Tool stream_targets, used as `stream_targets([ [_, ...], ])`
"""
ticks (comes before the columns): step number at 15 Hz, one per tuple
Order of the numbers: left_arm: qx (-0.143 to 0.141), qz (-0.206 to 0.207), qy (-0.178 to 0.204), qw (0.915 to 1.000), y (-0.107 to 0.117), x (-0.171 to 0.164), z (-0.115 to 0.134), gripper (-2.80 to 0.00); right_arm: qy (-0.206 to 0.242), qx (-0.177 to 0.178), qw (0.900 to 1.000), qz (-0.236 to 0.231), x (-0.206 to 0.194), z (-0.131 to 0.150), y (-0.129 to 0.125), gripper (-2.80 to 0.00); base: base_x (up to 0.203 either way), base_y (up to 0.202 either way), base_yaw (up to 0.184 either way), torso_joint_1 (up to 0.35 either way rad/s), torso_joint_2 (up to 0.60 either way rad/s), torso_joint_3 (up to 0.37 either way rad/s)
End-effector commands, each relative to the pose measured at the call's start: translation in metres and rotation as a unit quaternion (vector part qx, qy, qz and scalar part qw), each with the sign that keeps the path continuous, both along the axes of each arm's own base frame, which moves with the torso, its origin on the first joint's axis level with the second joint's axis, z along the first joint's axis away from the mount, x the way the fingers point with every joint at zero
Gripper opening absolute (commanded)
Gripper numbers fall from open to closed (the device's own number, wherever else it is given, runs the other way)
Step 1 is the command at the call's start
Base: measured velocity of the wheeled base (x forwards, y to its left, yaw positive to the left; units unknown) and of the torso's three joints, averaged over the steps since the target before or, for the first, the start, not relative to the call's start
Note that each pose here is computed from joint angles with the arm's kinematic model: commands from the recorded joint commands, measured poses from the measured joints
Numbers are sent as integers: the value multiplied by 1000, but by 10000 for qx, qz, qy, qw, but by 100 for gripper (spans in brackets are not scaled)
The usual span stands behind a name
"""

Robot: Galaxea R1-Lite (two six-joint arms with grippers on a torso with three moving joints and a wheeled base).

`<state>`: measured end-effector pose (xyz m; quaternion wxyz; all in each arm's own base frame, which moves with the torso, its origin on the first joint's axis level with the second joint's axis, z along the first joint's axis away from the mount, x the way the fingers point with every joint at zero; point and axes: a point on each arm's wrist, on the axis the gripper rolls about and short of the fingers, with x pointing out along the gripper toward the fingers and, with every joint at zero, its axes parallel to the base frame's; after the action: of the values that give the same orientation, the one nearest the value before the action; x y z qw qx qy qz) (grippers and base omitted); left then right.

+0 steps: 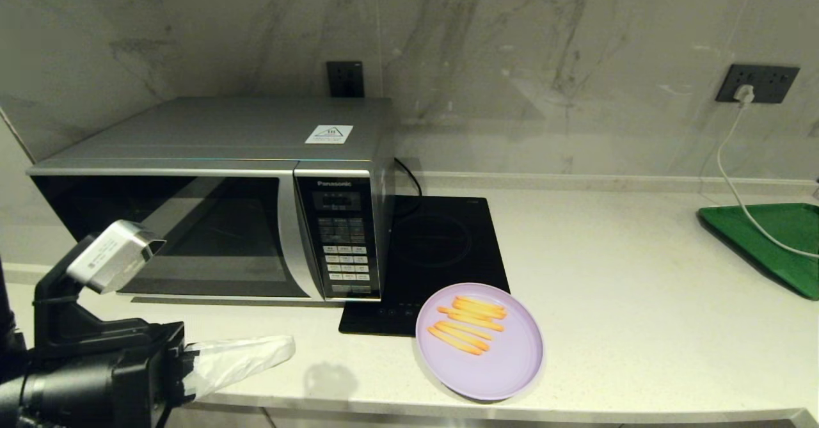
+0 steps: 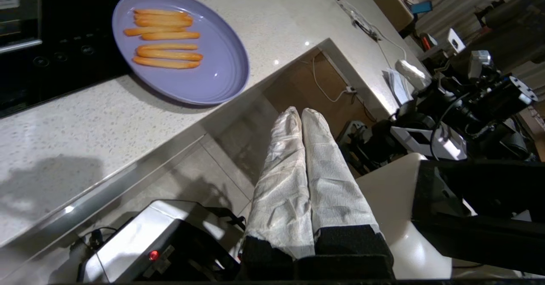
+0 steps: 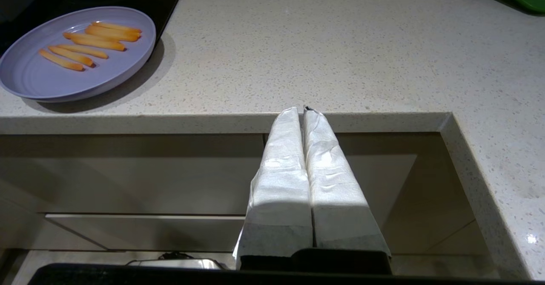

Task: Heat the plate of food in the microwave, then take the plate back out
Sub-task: Open the microwave oven

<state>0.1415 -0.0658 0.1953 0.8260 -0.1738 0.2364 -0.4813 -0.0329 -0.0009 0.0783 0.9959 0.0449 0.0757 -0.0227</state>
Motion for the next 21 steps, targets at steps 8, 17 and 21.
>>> stream_targets([
  [8, 119, 460, -419, 9980, 16, 8, -6, 0, 7, 2, 10000, 0, 0, 0, 0, -280, 0, 0, 0, 0, 0, 0],
  [17, 827, 1280, -508, 9870, 54, 74, -42, 0, 7, 2, 10000, 0, 0, 0, 0, -280, 0, 0, 0, 0, 0, 0],
  [21, 696, 1029, -387, 9915, 54, 95, -47, 0, 7, 2, 10000, 0, 0, 0, 0, -280, 0, 0, 0, 0, 0, 0],
])
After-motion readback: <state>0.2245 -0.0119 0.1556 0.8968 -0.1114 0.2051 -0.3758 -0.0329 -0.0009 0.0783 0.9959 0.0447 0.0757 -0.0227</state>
